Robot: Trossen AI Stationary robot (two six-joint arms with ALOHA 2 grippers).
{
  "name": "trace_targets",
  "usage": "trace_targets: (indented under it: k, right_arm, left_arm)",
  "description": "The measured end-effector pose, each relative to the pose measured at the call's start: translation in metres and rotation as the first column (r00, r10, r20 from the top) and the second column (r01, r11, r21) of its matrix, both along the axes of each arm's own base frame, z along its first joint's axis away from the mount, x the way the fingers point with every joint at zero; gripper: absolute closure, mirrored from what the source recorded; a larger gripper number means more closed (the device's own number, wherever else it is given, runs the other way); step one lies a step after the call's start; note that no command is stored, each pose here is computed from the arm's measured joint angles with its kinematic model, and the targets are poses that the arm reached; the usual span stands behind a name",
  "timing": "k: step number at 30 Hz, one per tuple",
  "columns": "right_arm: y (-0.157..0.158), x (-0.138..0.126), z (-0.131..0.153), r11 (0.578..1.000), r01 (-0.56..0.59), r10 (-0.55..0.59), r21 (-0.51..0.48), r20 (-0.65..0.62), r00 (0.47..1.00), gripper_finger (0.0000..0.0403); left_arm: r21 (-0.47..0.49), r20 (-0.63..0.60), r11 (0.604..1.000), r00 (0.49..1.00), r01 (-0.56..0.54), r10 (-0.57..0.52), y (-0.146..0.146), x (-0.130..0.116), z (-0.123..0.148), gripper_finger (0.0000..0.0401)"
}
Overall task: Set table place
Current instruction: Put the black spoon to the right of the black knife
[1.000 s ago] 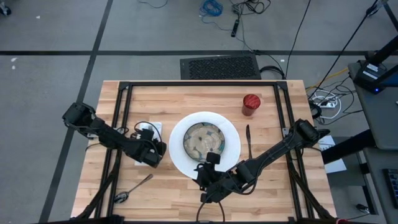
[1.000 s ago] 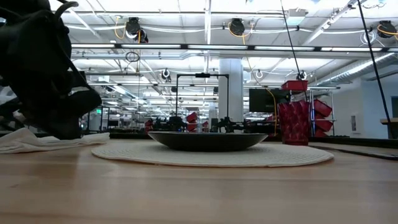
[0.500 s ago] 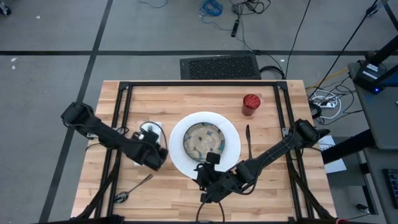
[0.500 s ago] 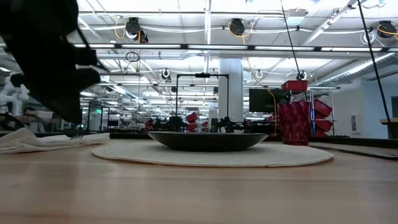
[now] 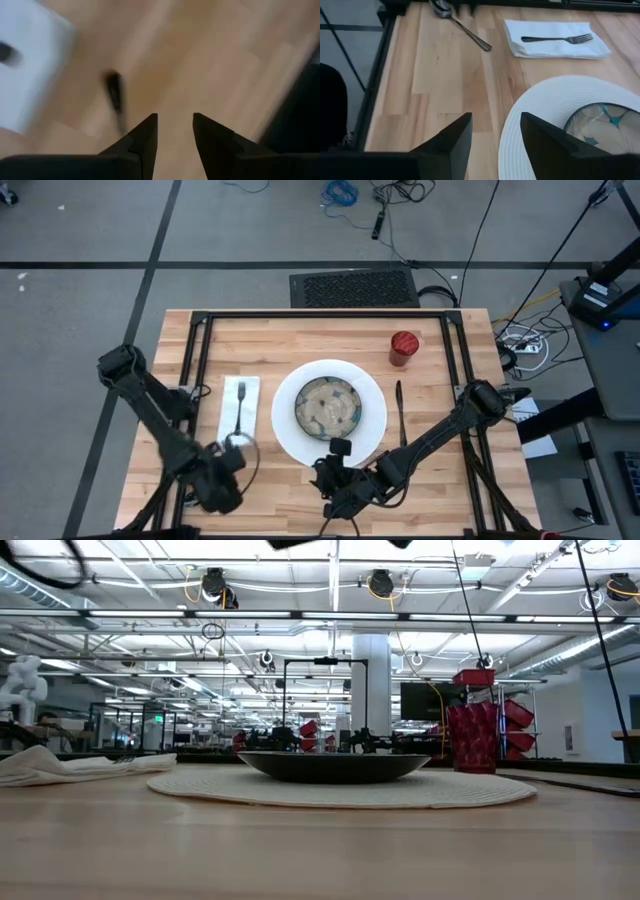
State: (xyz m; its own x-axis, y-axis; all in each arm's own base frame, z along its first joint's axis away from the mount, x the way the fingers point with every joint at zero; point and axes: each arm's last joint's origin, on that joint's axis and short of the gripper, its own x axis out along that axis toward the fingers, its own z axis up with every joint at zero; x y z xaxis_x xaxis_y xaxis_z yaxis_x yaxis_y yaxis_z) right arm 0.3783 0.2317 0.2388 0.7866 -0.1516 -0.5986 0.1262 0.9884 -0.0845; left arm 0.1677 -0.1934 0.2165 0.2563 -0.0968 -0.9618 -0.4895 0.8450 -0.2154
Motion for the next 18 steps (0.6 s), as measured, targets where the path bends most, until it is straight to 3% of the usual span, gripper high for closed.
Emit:
trace_targets:
  k: [3, 10, 18]
  right_arm:
    - [0.002, 0.003, -0.005, 1.0, -0.001, 0.001, 0.001, 0.005, 1.0, 0.0248]
    - [0.004, 0.007, -0.002, 0.999, -0.045, 0.044, 0.006, 0.044, 0.998, 0.0247]
    - [0.006, 0.009, 0.0, 0.998, -0.069, 0.069, -0.009, 0.071, 0.995, 0.0248]
  left_arm:
    - [-0.062, 0.004, 0.997, 0.999, -0.043, 0.043, -0.018, -0.014, -0.001, 0.0292]
    - [-0.001, -0.082, 0.999, 0.996, -0.035, 0.035, -0.036, -0.039, -0.017, 0.0285]
    - [0.057, -0.155, 0.997, 0.986, -0.055, 0.064, -0.051, -0.054, -0.038, 0.022]
